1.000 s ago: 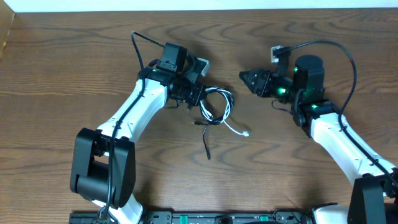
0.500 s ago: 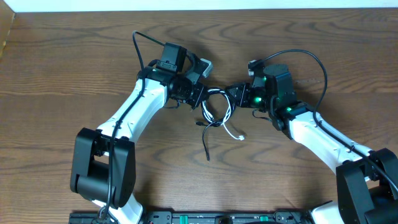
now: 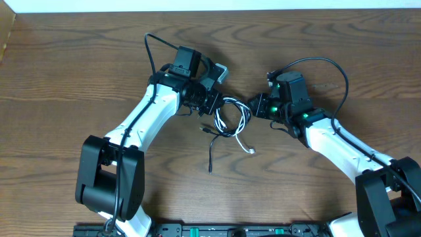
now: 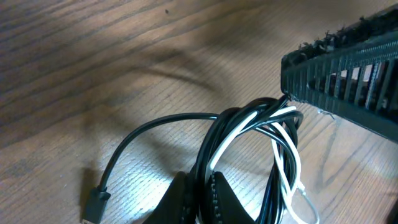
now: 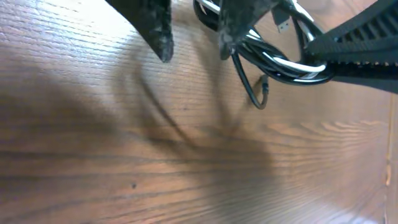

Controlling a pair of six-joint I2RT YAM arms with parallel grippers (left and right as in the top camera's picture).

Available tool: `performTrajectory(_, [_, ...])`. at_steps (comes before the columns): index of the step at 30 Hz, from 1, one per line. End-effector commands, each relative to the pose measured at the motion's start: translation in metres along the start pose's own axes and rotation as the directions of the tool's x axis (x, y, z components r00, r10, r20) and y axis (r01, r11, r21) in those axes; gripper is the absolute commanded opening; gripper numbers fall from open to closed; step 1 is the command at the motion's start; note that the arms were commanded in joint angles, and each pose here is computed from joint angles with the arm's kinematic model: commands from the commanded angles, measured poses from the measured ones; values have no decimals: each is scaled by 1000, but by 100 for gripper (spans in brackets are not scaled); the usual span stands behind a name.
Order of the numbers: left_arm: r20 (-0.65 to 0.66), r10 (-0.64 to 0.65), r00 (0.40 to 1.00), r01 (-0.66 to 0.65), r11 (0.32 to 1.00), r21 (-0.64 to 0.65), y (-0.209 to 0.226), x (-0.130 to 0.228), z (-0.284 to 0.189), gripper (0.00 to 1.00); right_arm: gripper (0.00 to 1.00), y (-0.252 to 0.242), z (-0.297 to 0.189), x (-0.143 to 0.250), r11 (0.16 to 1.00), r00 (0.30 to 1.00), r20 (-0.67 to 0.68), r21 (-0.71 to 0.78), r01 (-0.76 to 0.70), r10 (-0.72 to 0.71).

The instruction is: Untangle cables

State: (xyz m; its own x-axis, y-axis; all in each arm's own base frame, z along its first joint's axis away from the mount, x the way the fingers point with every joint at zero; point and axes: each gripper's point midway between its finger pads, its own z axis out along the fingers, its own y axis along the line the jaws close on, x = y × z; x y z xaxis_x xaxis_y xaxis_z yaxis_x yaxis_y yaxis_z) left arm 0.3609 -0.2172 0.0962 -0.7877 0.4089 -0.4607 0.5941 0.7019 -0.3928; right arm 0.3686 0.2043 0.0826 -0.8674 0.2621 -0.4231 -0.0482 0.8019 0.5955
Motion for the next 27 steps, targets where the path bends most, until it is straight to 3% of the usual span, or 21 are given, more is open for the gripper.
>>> performTrajectory(1, [-1,7,1000,-7,1000,25,-4,0,3,8,24,0,0,-3,1000,1000,14,17,8,-8])
performTrajectory(4, [11,-26,1000,26,999,24,-3,-3,3,8,20,-2,0,0,1000,1000,3,24,4,-4])
performTrajectory(12, [4,-53,999,53,999,10,3,-1,10,8,20,-17,1,10,994,1000,-12,113,3,-1])
performTrajectory(24, [-11,-97,995,97,995,10,10,2,22,8,20,3,9,27,989,997,-16,129,78,-77])
performTrajectory(27, [-10,-97,995,97,995,11,10,2,22,8,15,12,11,32,988,995,-16,116,101,-99])
